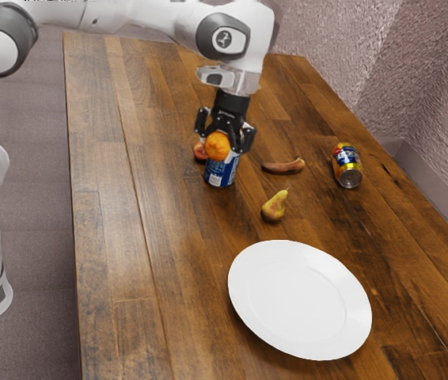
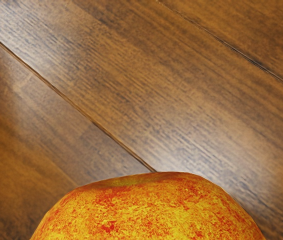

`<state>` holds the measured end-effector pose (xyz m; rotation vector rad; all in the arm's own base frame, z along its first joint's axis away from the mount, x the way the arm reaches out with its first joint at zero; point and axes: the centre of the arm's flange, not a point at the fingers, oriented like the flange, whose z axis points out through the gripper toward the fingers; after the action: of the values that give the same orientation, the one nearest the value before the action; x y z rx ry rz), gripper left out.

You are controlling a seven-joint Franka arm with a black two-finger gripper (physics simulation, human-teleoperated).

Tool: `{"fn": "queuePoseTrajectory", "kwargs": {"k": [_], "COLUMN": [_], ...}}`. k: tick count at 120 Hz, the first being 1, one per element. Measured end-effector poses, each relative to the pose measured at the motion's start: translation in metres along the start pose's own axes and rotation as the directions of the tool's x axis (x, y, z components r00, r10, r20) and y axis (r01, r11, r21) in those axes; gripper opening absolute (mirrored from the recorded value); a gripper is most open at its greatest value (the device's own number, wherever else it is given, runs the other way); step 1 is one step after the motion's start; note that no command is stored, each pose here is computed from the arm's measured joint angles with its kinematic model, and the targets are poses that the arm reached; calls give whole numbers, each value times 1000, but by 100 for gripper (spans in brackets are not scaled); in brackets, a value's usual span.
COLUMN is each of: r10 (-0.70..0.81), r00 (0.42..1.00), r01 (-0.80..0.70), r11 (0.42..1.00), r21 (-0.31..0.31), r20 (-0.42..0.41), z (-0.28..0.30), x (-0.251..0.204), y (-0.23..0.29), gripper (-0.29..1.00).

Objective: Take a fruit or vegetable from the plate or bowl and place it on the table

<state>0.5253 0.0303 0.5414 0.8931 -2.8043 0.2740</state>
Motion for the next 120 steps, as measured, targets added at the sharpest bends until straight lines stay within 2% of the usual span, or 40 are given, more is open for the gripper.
{"fn": "queuePoseTrajectory", "kwargs": {"k": [8, 16, 54, 71, 90, 94, 104, 120], "r10": [97, 141, 76, 83, 48, 29, -56, -175], "r00": [995, 990, 997, 996, 998, 998, 988, 957], "r01": [-98, -141, -76, -82, -44, -25, 72, 198], "r11": [995, 989, 997, 993, 994, 995, 991, 977], "r21": [-24, -34, -20, -79, -98, -98, -110, -82], "r20": [-9, -11, 5, 15, 35, 47, 142, 230], "z": [16, 24, 19, 27, 19, 14, -16, -41], "x": [28, 43, 22, 19, 12, 11, 9, 25], "y": [-45, -65, -41, -43, -28, -24, -20, -40], "gripper": [36, 36, 36, 57, 66, 67, 68, 70]}}
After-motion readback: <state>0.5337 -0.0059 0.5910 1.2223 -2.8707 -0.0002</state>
